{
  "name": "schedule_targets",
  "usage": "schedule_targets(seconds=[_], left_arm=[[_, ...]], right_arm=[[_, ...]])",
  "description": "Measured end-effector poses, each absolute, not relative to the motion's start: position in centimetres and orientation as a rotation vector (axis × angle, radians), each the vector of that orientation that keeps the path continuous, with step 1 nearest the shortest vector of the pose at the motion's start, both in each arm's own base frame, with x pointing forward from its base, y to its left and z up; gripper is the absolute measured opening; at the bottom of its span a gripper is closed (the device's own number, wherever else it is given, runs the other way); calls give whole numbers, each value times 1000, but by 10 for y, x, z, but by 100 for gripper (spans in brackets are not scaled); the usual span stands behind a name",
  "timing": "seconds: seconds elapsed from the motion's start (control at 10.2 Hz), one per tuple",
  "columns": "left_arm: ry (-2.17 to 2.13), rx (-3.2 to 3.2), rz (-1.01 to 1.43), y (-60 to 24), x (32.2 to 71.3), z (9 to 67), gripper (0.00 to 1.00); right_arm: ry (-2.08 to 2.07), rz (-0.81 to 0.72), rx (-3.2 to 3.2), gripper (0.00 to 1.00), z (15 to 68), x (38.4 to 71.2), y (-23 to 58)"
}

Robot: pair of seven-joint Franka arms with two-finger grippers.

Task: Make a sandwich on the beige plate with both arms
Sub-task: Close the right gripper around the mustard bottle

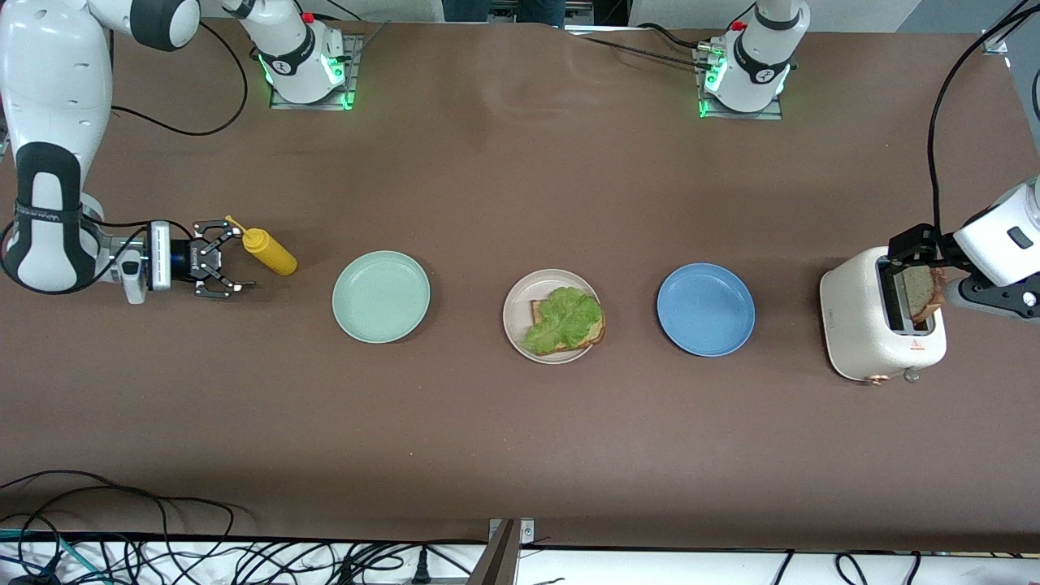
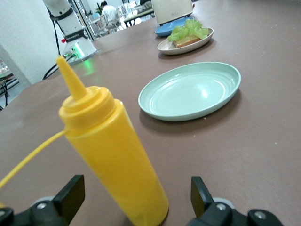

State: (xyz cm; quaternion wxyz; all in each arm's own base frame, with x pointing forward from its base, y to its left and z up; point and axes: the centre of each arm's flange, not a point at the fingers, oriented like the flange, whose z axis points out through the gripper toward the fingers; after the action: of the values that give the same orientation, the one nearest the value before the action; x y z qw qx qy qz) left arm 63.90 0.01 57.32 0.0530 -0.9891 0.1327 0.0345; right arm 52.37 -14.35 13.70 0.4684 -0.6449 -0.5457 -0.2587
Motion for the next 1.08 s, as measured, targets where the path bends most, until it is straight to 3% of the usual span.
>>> schedule_targets(seconds=[0.39,0.78,1.08], left_arm=[[403,-3007,105,0,639,573,100],[402,-3007,105,1,639,573,100],[402,-3007,105,1,639,573,100]], right_arm=[[-1252,-684,-1549,98,97,515,-131],[-1281,-732,-1522,42,103,534,-115],[-1411,-690,-1544,31,149,588,-105]])
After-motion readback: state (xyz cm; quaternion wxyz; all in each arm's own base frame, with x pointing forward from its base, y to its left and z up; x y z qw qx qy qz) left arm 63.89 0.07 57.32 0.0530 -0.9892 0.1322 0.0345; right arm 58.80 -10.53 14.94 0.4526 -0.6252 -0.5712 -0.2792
